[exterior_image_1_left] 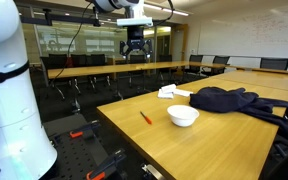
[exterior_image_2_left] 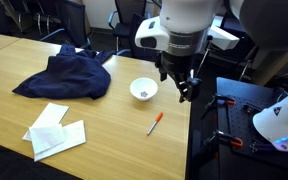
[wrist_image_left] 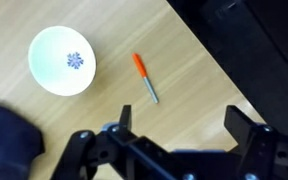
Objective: Put the marker in the white bowl
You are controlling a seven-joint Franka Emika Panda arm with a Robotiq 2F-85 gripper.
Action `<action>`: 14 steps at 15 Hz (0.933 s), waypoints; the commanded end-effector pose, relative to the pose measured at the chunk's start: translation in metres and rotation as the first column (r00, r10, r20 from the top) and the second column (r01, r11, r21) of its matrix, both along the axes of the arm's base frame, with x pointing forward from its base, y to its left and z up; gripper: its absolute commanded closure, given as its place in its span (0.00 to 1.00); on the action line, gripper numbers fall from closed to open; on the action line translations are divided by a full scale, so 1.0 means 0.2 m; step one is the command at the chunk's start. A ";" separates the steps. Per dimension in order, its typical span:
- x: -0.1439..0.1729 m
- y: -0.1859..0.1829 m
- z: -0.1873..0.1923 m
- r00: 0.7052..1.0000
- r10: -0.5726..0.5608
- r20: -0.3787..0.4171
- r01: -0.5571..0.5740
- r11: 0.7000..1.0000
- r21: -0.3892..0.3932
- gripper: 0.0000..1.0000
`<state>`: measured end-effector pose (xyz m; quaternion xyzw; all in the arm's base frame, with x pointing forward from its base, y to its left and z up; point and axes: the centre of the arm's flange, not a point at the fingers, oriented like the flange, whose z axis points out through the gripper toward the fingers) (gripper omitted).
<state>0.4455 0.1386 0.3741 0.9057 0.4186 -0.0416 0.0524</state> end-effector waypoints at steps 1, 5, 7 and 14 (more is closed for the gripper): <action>0.05 -0.03 -0.08 0.984 0.174 -0.025 -0.172 0.984 0.053 0.00; 0.14 -0.07 -0.34 0.918 0.393 -0.053 -0.393 0.919 0.016 0.00; 0.18 -0.08 -0.50 0.869 0.493 -0.045 -0.492 0.870 0.030 0.00; 0.19 -0.14 -0.95 0.660 0.748 0.068 -0.751 0.657 0.062 0.00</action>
